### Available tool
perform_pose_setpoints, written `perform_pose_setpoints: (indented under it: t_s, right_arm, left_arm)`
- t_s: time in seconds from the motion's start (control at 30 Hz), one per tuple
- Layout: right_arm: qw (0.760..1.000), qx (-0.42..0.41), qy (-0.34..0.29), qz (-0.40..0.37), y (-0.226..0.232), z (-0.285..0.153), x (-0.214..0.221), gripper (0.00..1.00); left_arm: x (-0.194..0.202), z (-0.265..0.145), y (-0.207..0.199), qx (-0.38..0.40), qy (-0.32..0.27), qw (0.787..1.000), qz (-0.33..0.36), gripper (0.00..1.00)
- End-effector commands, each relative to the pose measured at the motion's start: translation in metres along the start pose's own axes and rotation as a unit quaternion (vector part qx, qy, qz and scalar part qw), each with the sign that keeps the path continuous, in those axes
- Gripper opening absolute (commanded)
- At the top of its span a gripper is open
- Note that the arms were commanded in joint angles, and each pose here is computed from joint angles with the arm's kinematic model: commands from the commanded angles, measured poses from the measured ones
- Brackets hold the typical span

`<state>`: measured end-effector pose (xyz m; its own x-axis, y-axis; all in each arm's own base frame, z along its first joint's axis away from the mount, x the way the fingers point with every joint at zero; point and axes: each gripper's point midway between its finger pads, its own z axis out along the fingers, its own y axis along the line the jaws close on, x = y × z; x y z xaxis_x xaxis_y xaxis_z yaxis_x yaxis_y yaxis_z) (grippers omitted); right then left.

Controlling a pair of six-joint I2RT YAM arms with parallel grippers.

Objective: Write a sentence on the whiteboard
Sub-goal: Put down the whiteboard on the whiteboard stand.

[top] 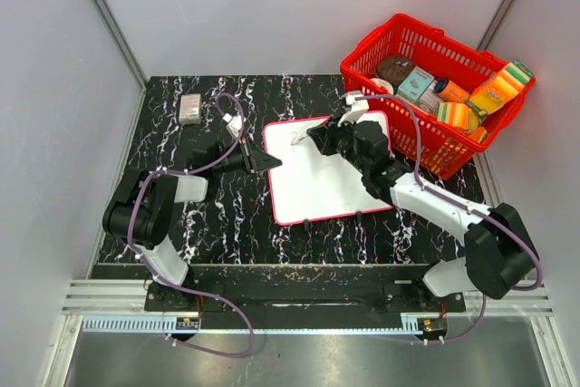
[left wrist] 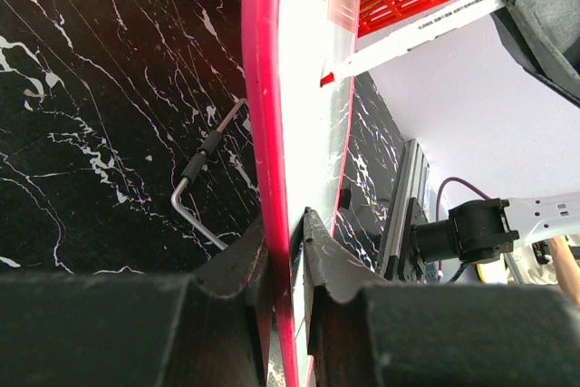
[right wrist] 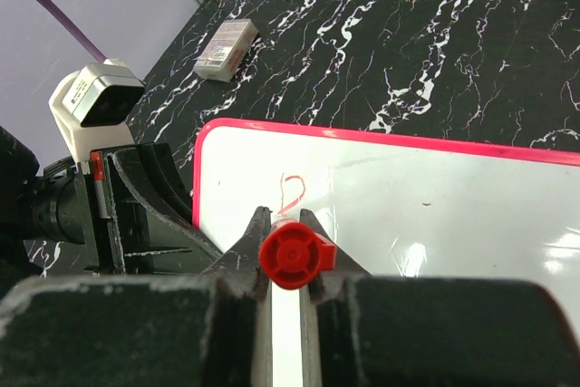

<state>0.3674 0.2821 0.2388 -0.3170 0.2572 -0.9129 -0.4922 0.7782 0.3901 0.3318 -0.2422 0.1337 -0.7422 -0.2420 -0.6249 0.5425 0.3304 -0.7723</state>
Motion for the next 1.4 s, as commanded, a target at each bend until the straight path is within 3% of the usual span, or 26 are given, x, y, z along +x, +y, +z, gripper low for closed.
perform_pose_setpoints:
  t_s: [0.0, 0.53, 0.87, 1.37]
  right_arm:
    - [0.999, 0.032, 0.018, -0.011, -0.014, -0.009, 0.015, 0.00]
    - [0.998, 0.058, 0.013, -0.019, -0.025, -0.024, 0.015, 0.00]
    - [0.997, 0.021, -0.075, 0.007, -0.002, -0.045, -0.034, 0.00]
    - [0.996, 0.032, -0.084, -0.008, 0.001, -0.017, -0.054, 0.00]
  left_arm:
    - [-0.005, 0.003, -0.014, 0.024, -0.003, 0.997, 0.069, 0.00]
    - [-0.005, 0.003, -0.014, 0.024, -0.002, 0.997, 0.070, 0.00]
    - [-0.005, 0.003, -0.014, 0.023, -0.002, 0.997, 0.070, 0.00]
    - [-0.005, 0.003, -0.014, 0.023, -0.002, 0.997, 0.070, 0.00]
